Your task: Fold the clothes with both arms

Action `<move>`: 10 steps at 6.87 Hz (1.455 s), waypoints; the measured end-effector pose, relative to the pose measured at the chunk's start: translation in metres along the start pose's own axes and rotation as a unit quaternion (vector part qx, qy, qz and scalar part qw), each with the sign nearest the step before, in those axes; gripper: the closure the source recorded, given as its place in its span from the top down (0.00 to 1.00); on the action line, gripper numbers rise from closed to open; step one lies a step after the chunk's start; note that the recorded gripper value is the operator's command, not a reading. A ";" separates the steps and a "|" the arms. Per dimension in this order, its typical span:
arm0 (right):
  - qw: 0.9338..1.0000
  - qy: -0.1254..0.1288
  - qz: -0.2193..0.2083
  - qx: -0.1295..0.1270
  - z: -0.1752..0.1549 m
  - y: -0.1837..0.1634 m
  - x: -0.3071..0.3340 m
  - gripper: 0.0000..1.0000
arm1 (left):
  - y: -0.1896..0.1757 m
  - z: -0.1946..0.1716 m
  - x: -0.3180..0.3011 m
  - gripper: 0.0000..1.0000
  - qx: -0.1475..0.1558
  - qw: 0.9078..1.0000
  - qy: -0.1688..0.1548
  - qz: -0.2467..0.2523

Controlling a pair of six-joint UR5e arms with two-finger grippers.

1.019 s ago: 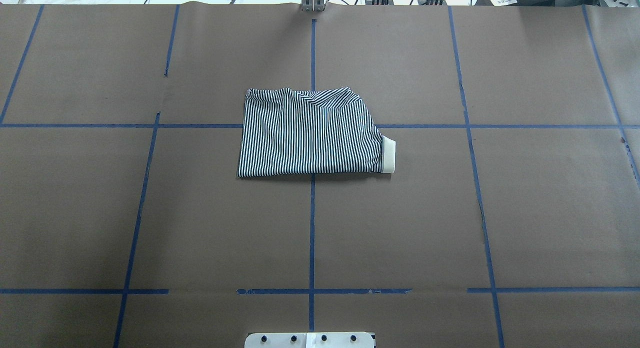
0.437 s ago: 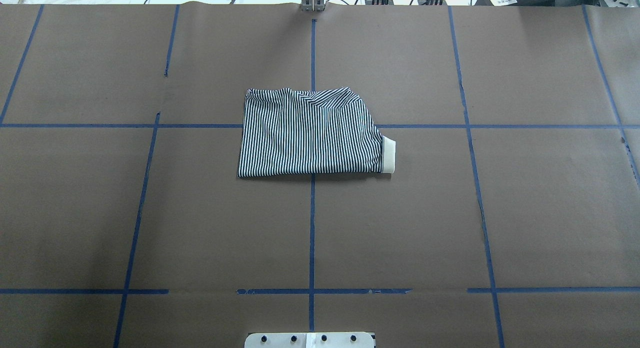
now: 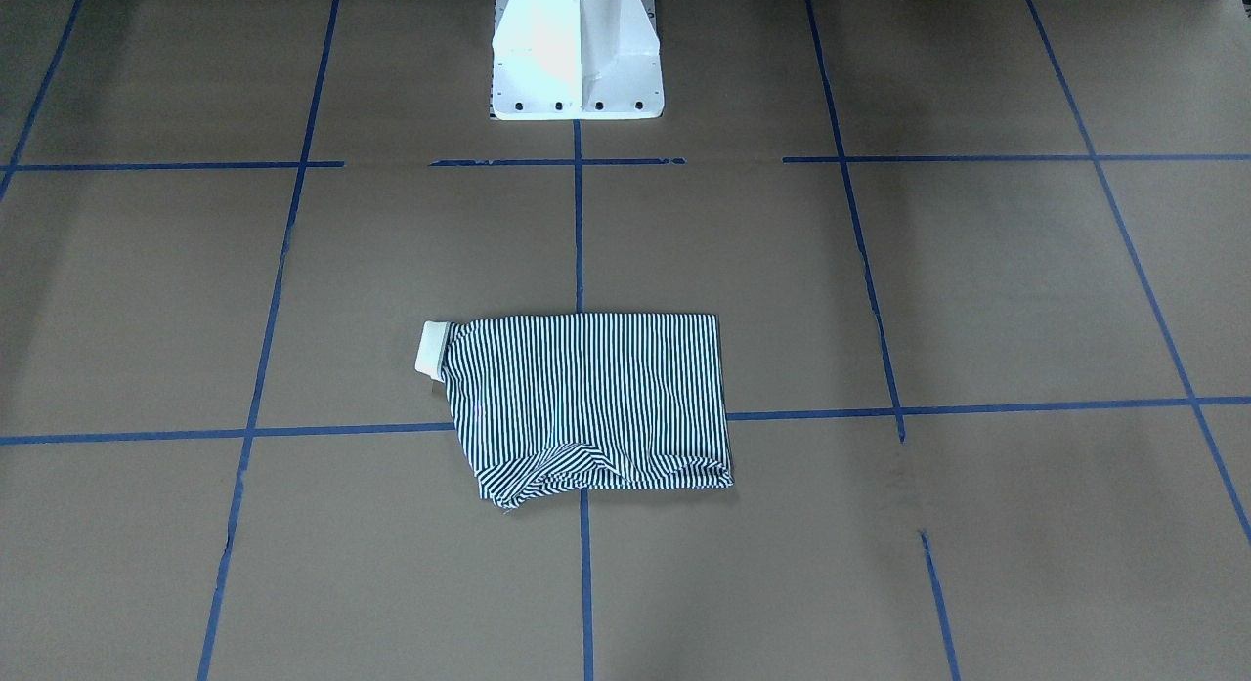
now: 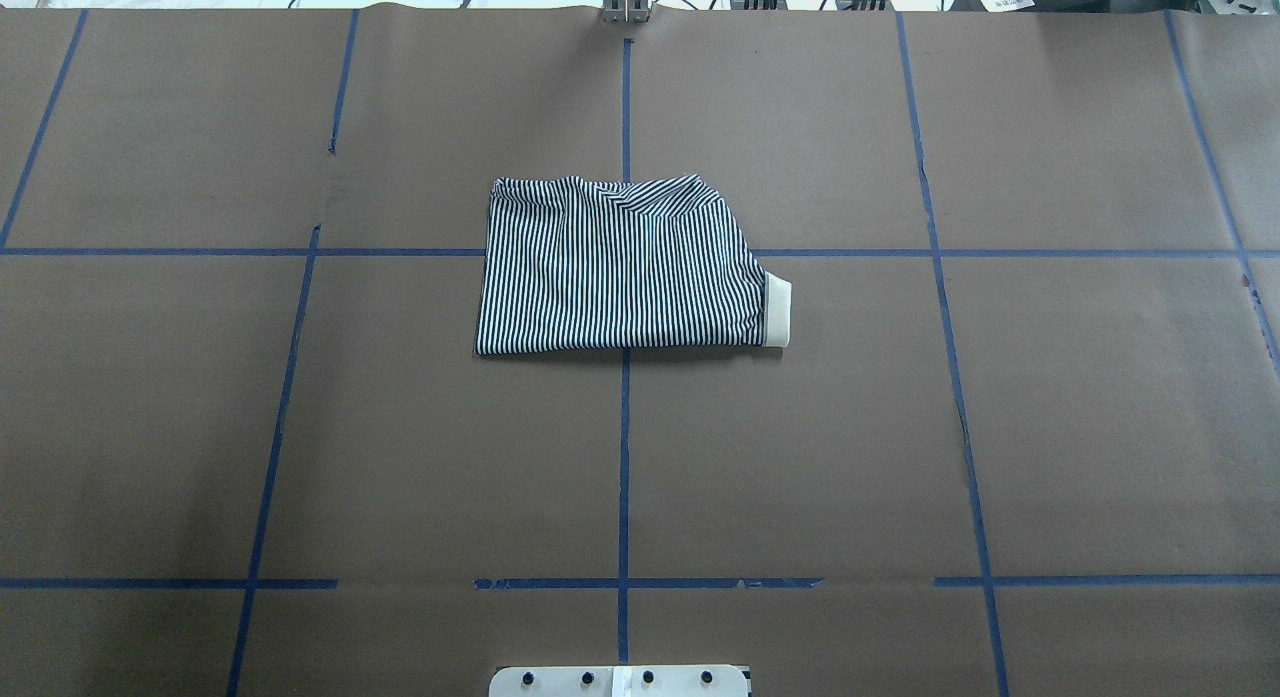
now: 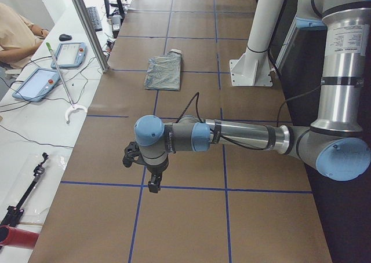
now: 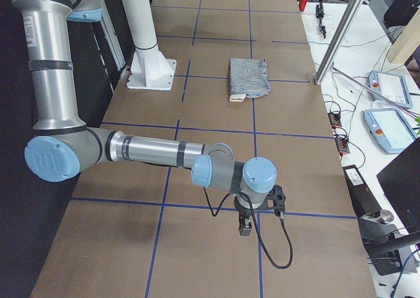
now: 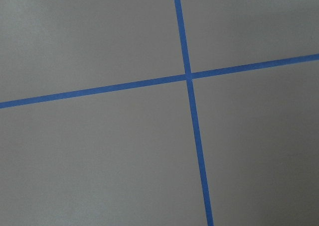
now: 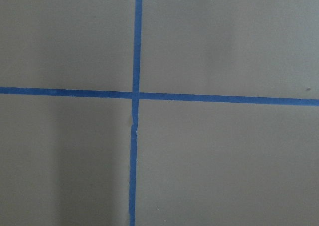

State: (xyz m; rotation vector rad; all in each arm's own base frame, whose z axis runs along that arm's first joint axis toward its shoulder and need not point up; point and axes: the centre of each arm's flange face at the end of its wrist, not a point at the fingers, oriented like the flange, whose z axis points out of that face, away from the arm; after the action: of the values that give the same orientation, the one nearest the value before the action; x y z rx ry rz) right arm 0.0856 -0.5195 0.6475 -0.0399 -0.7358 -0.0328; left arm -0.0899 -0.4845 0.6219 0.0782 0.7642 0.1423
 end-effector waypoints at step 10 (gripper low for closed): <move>1.000 -0.005 -0.018 -0.001 0.008 0.018 -0.052 1.00 | 0.000 0.003 0.005 1.00 0.006 0.999 0.039 -0.026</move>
State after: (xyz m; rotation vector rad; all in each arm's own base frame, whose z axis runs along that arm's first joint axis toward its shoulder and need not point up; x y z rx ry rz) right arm 0.0428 -0.5005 0.6180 -0.0281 -0.7456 -0.0667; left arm -0.0845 -0.4835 0.6211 0.0645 0.8436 0.0919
